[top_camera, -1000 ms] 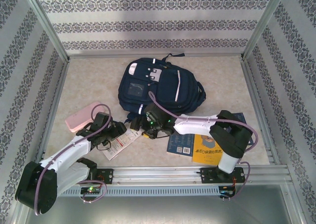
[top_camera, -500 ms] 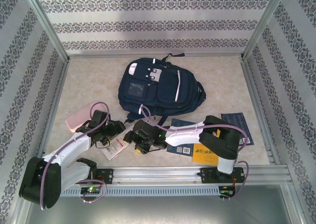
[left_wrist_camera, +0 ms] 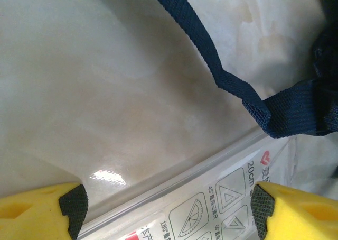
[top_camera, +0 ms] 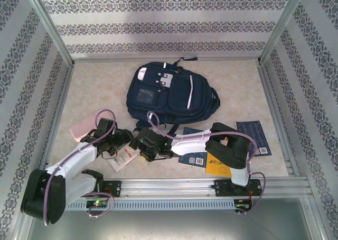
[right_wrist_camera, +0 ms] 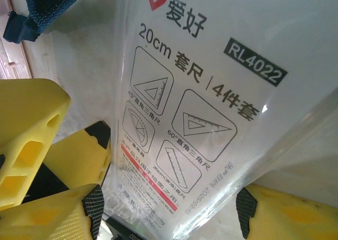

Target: Pack the student bag

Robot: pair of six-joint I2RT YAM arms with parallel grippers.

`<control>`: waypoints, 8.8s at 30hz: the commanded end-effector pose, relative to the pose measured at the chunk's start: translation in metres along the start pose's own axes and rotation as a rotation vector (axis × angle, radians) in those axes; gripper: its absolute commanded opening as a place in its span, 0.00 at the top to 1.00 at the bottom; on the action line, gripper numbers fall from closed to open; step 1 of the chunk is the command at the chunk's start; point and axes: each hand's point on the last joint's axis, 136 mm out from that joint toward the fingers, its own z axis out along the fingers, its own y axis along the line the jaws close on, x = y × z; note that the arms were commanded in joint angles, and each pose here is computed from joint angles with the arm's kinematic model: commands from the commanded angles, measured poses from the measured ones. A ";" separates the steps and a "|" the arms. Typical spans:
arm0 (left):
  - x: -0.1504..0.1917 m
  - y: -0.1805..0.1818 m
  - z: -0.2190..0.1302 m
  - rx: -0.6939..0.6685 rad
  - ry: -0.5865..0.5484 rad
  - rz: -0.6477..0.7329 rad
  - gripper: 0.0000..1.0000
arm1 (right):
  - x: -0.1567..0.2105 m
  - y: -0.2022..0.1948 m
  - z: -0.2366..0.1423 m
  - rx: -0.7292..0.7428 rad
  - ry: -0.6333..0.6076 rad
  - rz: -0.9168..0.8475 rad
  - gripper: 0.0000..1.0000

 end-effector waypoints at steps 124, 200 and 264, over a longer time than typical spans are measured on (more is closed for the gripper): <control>-0.053 -0.275 -0.223 1.153 -0.511 -0.029 1.00 | -0.067 0.130 -0.310 -1.047 -0.369 -0.396 0.28; -0.040 -0.411 0.060 0.339 0.081 0.904 1.00 | -0.204 -0.079 -0.428 -0.037 -1.031 -0.311 1.00; -0.153 -0.386 -0.020 0.462 -0.030 0.760 0.97 | -0.230 -0.020 -0.278 0.096 -0.663 -0.544 0.14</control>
